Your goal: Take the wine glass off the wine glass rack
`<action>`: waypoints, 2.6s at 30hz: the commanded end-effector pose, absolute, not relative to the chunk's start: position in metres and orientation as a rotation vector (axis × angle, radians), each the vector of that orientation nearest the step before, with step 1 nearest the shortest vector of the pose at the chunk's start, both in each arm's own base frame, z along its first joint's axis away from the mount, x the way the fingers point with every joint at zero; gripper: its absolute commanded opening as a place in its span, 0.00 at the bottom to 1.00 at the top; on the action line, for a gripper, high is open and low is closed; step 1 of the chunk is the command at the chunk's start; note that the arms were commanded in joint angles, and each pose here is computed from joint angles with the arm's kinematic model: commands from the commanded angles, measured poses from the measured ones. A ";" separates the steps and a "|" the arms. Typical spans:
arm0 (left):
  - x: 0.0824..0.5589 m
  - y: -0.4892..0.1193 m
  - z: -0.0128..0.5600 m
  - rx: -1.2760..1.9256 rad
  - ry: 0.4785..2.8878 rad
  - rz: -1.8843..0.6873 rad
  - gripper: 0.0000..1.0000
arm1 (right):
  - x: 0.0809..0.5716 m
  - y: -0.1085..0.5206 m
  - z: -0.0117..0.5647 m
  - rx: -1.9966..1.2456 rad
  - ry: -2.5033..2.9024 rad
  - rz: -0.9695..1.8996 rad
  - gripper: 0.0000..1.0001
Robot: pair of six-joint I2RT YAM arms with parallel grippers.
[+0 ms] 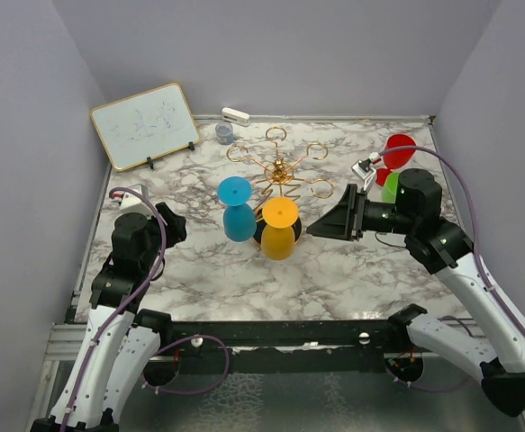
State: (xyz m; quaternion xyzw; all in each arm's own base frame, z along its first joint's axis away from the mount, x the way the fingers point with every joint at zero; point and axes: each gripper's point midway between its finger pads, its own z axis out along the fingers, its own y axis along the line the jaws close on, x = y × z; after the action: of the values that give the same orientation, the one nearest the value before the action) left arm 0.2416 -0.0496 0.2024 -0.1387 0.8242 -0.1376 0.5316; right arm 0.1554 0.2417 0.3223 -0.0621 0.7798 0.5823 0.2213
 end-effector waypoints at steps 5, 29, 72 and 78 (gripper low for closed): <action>0.242 -0.045 0.204 -0.354 1.948 -0.309 0.56 | 0.179 0.265 0.333 -0.046 2.091 1.589 0.46; 0.242 -0.046 0.204 -0.344 1.946 -0.318 0.56 | 0.209 0.284 0.331 0.064 2.062 1.481 0.34; 0.241 -0.046 0.205 -0.347 1.943 -0.321 0.56 | 0.203 0.283 0.376 0.040 1.960 1.545 0.01; 0.241 -0.046 0.205 -0.346 1.943 -0.322 0.55 | 0.210 0.288 0.374 0.054 1.953 1.554 0.01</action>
State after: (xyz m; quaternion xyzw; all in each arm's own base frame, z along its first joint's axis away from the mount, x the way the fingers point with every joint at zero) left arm 0.2409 -0.0495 0.2042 -0.1394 0.8220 -0.1392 0.5344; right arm 0.2078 0.2821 0.3600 0.0278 0.7612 0.5705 0.3072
